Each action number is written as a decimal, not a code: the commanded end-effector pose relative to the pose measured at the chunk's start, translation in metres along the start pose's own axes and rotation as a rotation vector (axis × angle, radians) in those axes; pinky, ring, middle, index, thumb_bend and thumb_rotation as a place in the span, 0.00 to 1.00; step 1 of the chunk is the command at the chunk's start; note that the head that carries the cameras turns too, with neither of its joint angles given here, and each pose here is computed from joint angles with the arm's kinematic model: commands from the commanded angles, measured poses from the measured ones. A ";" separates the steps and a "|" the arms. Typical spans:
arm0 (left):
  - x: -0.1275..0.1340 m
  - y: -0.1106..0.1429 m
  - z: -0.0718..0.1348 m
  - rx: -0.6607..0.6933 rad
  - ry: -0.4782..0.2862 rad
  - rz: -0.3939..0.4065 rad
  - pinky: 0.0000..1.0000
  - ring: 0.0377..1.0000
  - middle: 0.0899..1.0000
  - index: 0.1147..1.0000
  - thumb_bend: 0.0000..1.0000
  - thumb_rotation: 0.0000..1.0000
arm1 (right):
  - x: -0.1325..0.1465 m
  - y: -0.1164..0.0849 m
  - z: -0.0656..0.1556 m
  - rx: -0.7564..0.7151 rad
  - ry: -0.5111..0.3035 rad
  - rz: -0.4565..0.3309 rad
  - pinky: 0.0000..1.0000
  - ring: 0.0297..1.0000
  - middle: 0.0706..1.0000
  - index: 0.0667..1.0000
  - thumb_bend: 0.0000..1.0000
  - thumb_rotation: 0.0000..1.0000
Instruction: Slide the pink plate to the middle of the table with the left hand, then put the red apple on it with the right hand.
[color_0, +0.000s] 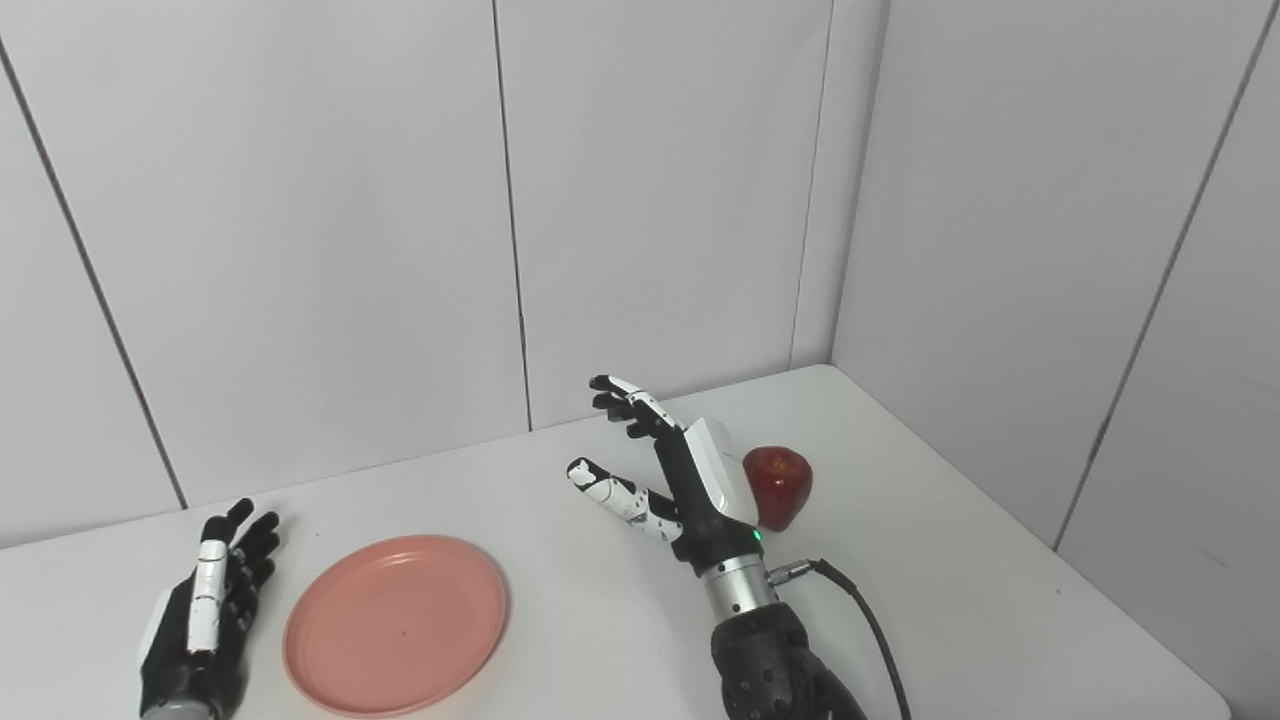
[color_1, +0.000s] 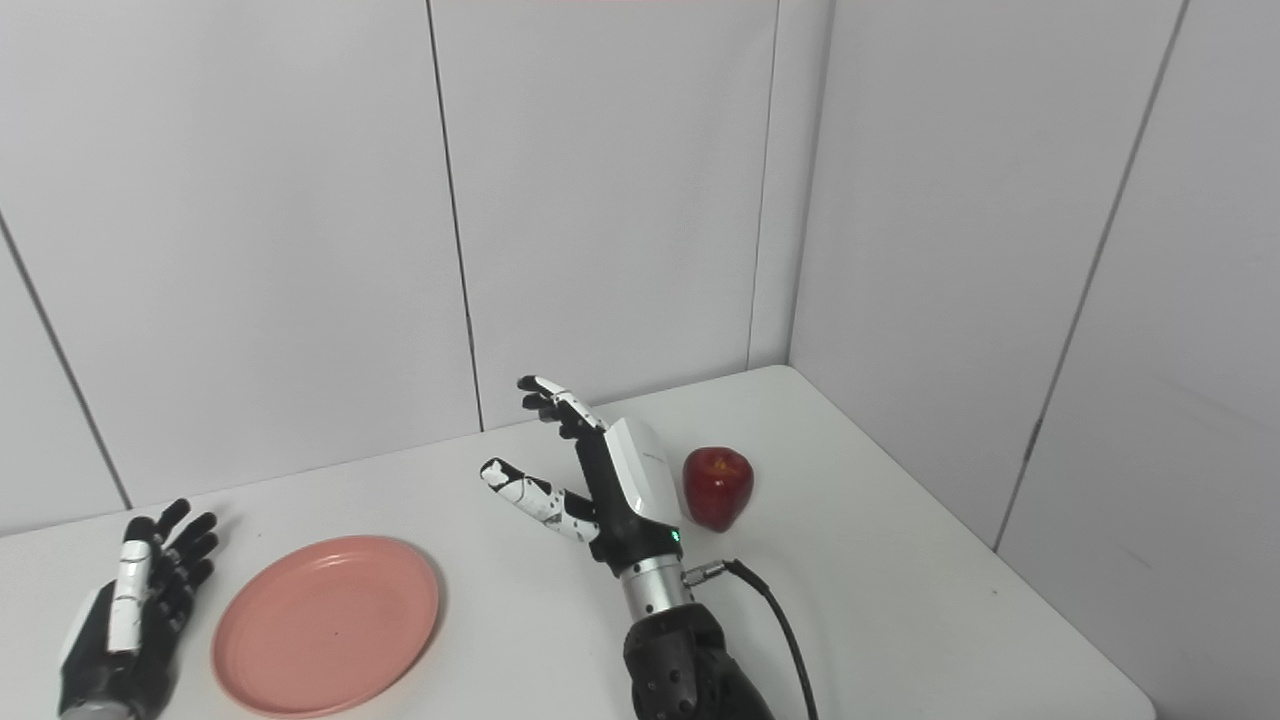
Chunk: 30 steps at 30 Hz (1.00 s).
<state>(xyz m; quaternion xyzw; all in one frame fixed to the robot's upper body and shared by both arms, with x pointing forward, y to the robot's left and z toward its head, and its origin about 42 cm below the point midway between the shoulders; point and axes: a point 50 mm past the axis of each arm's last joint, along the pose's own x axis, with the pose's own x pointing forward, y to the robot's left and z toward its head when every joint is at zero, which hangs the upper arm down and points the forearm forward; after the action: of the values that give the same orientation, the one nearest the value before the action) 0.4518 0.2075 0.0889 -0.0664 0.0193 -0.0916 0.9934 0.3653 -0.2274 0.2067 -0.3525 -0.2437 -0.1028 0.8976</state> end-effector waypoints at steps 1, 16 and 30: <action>-0.030 0.015 -0.039 -0.026 0.114 0.029 1.00 0.96 0.91 0.94 0.62 0.94 | 0.021 -0.015 0.012 -0.054 -0.067 -0.069 0.60 0.69 0.73 0.76 0.92 1.00; -0.031 0.014 -0.035 -0.034 0.114 0.025 1.00 0.95 0.91 0.93 0.66 0.93 | 0.032 -0.049 -0.009 -0.348 -0.071 -0.081 0.69 0.70 0.71 0.72 0.89 1.00; -0.033 0.016 -0.034 -0.047 0.123 0.022 1.00 0.95 0.90 0.93 0.66 0.94 | 0.030 -0.079 -0.033 -0.544 -0.015 -0.084 0.72 0.71 0.69 0.70 0.84 1.00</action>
<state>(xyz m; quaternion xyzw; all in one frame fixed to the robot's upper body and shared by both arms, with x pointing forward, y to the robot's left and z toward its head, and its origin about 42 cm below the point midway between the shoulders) 0.4451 0.2139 0.0924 -0.0775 0.0218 -0.0964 0.9921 0.3712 -0.2987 0.2263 -0.5613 -0.2158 -0.1699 0.7807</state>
